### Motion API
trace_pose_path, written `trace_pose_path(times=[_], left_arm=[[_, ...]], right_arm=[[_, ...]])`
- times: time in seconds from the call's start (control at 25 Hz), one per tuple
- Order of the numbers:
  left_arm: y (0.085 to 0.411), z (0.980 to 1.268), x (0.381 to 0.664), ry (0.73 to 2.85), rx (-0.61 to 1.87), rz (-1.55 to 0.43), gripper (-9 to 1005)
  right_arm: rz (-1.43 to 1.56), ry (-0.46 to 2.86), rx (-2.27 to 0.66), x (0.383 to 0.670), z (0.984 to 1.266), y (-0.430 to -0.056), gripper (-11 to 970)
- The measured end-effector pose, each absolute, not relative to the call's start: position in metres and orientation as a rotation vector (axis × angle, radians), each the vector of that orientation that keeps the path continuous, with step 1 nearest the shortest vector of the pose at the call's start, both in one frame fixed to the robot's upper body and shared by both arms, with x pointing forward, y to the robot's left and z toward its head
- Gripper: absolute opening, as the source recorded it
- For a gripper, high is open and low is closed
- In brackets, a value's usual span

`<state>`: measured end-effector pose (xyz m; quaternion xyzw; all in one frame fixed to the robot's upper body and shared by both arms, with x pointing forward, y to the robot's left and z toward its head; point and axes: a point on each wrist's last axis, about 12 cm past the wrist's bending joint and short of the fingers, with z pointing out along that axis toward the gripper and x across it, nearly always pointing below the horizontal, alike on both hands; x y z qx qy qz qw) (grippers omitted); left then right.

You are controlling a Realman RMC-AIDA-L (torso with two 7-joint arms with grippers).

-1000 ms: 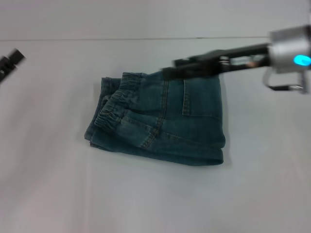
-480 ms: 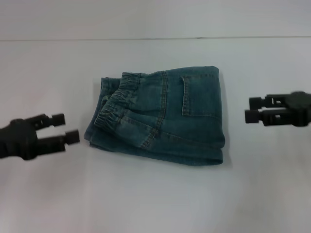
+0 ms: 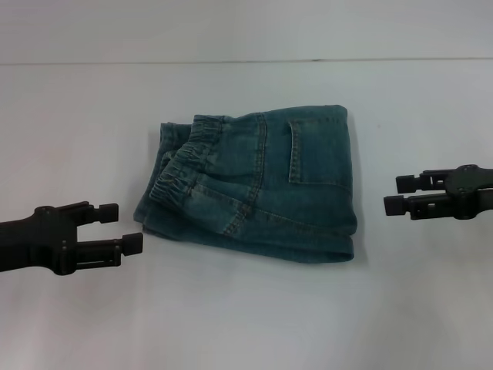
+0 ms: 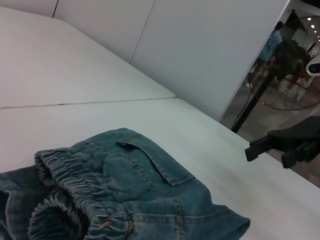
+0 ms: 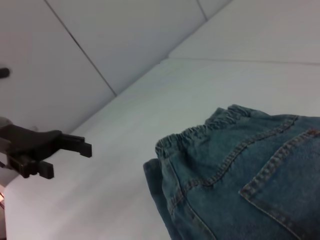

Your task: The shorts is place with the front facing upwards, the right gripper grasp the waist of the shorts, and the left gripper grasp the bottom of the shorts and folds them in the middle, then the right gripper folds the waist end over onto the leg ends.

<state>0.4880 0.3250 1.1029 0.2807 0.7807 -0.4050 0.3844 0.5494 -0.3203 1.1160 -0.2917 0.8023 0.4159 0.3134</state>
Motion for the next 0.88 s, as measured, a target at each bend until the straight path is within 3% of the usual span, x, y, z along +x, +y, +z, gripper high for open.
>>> trace_pose_path(times=[0.88], left_arm=[[0.3181,1.0987,0.4946,1.987,0.695,-1.056,873]], right_arm=[[1.093,2.070,-0.760,0.5566,1.1212,-0.3148,802]])
